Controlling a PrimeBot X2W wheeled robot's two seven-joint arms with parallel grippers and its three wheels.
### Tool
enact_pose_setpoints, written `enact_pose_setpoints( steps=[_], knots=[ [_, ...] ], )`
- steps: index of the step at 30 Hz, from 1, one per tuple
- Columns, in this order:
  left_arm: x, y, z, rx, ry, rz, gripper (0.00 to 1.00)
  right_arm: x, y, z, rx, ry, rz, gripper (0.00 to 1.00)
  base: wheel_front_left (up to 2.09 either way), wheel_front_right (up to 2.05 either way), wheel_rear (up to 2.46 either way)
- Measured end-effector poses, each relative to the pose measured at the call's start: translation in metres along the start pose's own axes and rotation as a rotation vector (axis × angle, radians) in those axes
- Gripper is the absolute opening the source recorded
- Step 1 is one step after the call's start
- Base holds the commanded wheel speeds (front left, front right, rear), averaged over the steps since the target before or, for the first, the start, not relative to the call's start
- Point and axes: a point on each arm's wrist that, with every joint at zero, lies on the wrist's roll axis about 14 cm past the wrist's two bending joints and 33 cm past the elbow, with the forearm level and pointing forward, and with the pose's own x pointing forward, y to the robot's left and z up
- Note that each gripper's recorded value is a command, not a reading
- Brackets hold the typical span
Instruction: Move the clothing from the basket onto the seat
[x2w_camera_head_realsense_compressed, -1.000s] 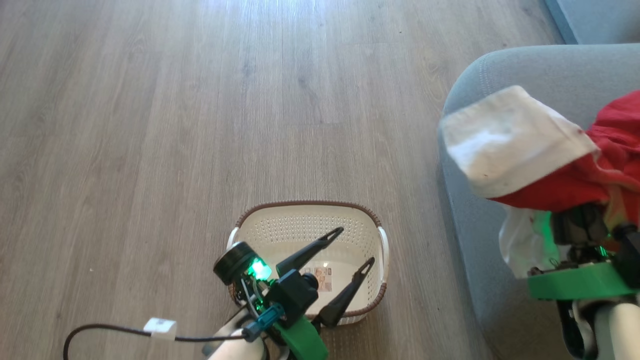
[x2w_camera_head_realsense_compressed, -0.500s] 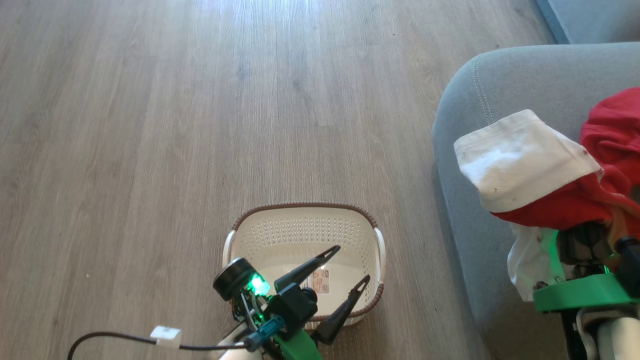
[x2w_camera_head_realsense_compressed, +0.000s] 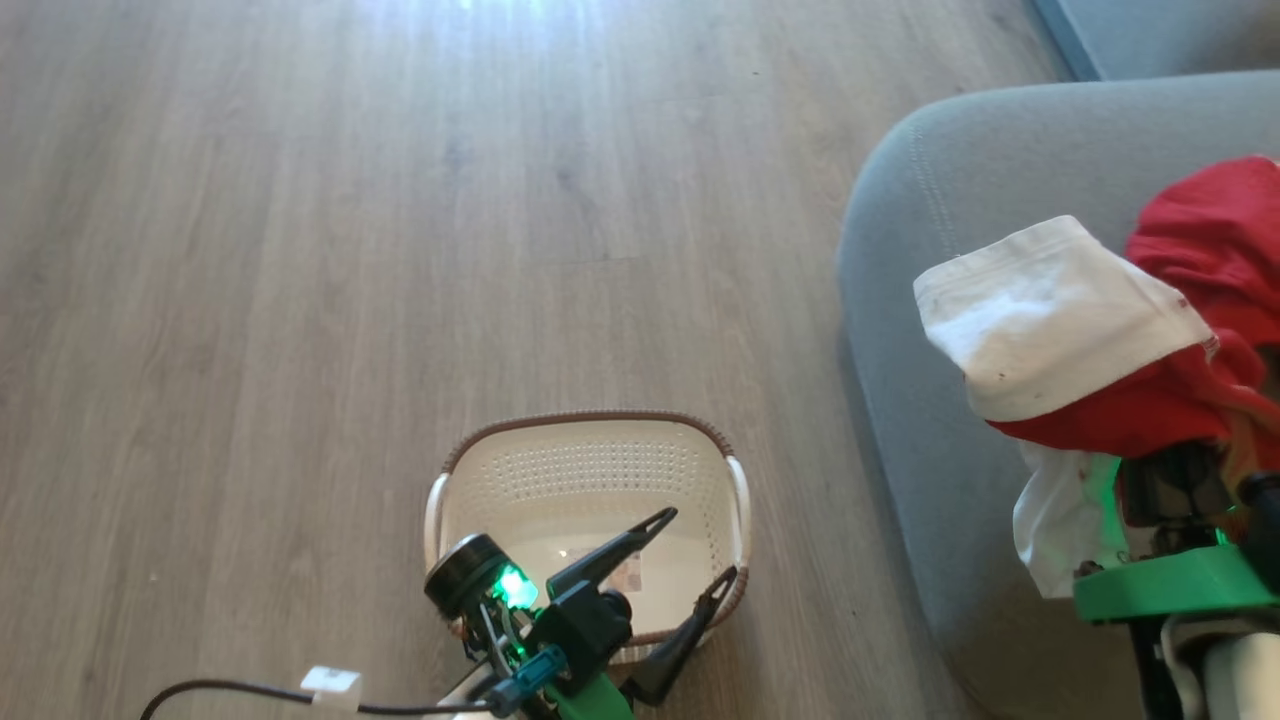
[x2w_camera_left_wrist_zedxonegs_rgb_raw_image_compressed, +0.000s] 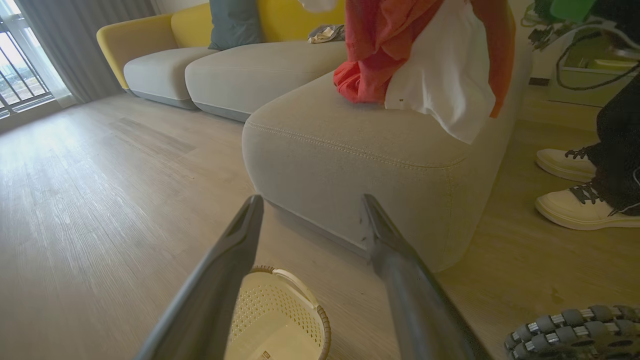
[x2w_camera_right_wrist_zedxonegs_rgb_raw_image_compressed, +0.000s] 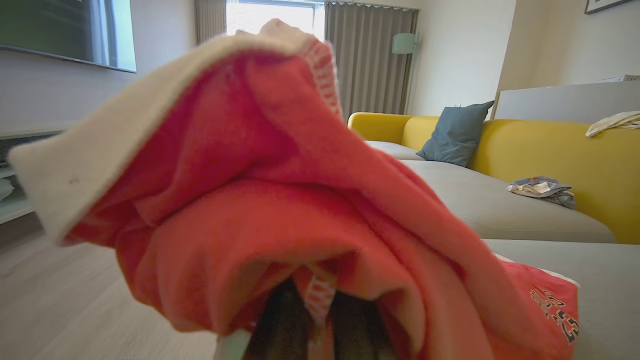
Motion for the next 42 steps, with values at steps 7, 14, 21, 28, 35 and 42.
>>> enact_pose_setpoints(
  steps=[7, 14, 21, 28, 35, 42],
  knots=[
    [0.011, -0.013, -0.001, -0.013, -0.003, -0.06, 1.0, -0.011, -0.027, 0.01, -0.046, -0.016, -0.065, 0.0, 0.0, 0.0, 0.0],
    [0.028, -0.035, -0.002, -0.033, -0.013, -0.161, 1.0, -0.03, -0.058, 0.02, -0.084, -0.023, -0.161, 0.0, 0.0, 0.0, 0.0],
    [0.05, -0.061, 0.003, -0.039, -0.043, -0.282, 1.0, -0.056, -0.089, 0.03, -0.131, -0.022, -0.27, 0.0, 0.0, 0.0, 0.0],
    [0.066, -0.089, 0.008, -0.063, -0.073, -0.397, 1.0, -0.081, -0.112, 0.037, -0.169, -0.007, -0.366, 0.0, 0.0, 0.0, 0.0],
    [0.08, -0.11, 0.011, -0.084, -0.102, -0.489, 1.0, -0.098, -0.13, 0.044, -0.217, 0.011, -0.446, 0.0, 0.0, 0.0, 0.0],
    [0.081, -0.123, 0.007, -0.097, -0.102, -0.552, 1.0, -0.106, -0.139, 0.051, -0.235, 0.004, -0.501, 0.0, 0.0, 0.0, 0.0]
  ],
)
